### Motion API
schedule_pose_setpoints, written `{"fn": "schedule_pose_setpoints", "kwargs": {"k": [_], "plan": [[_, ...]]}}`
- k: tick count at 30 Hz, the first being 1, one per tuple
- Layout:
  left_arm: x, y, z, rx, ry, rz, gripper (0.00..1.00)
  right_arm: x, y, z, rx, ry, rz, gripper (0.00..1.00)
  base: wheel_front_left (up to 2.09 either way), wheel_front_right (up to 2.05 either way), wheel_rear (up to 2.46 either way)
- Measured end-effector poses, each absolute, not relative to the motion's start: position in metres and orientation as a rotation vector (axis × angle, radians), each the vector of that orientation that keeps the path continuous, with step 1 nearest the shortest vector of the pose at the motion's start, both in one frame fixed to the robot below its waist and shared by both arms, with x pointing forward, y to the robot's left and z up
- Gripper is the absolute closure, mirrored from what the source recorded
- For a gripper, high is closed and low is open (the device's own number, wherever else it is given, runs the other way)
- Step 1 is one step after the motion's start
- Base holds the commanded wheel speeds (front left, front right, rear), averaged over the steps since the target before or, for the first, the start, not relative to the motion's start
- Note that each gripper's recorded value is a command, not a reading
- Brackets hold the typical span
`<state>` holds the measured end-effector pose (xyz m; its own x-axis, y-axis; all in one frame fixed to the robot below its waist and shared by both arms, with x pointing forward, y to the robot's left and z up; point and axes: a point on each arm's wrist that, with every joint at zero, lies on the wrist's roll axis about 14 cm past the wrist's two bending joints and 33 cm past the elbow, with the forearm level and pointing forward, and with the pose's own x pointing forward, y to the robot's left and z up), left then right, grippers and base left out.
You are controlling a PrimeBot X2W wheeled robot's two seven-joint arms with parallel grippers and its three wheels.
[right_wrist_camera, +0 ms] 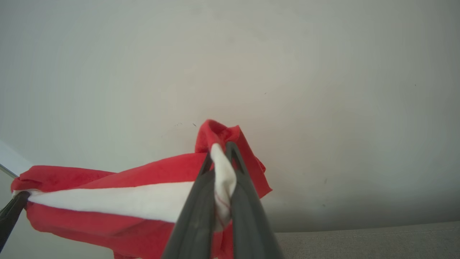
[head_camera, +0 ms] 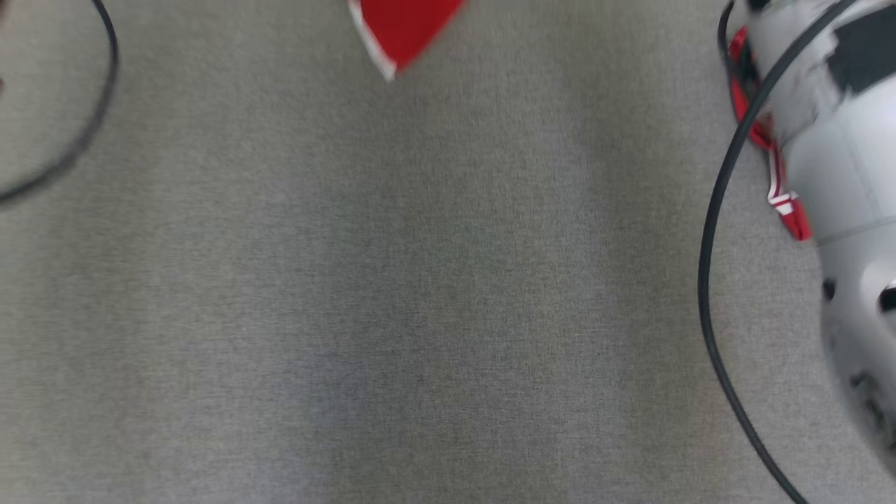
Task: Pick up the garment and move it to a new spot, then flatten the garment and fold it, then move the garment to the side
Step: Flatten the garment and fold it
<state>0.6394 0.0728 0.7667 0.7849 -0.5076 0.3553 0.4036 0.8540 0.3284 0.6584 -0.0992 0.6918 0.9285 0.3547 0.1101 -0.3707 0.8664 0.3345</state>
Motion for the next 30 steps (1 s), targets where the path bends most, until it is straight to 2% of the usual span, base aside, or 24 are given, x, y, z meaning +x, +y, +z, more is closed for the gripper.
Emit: {"fn": "schedule_pose_setpoints", "kwargs": {"k": [4,10,13,18,23,30], "plan": [[0.649,0.057,0.798,0.279,-0.538,-0.508,1.00,0.674,-0.112,0.725,0.326,-0.145,0.328,1.00,0.00,0.00,0.00],[0.641,0.035,0.852,0.210,-0.700,-0.535,1.00,0.676,-0.138,0.770,0.296,-0.270,0.260,1.00,0.00,0.00,0.00],[0.644,0.028,0.853,0.189,-0.735,-0.543,1.00,0.680,-0.147,0.783,0.311,-0.327,0.237,1.00,0.00,0.00,0.00],[0.669,0.028,0.812,0.176,-0.670,-0.542,1.00,0.696,-0.151,0.750,0.286,-0.282,0.222,1.00,0.00,0.00,0.00],[0.690,0.027,0.742,0.132,-0.556,-0.562,1.00,0.706,-0.151,0.689,0.271,-0.181,0.229,1.00,0.00,0.00,0.00],[0.679,0.035,0.690,0.037,-0.492,-0.563,1.00,0.681,-0.135,0.622,0.315,-0.063,0.306,1.00,0.00,0.00,0.00]]}}
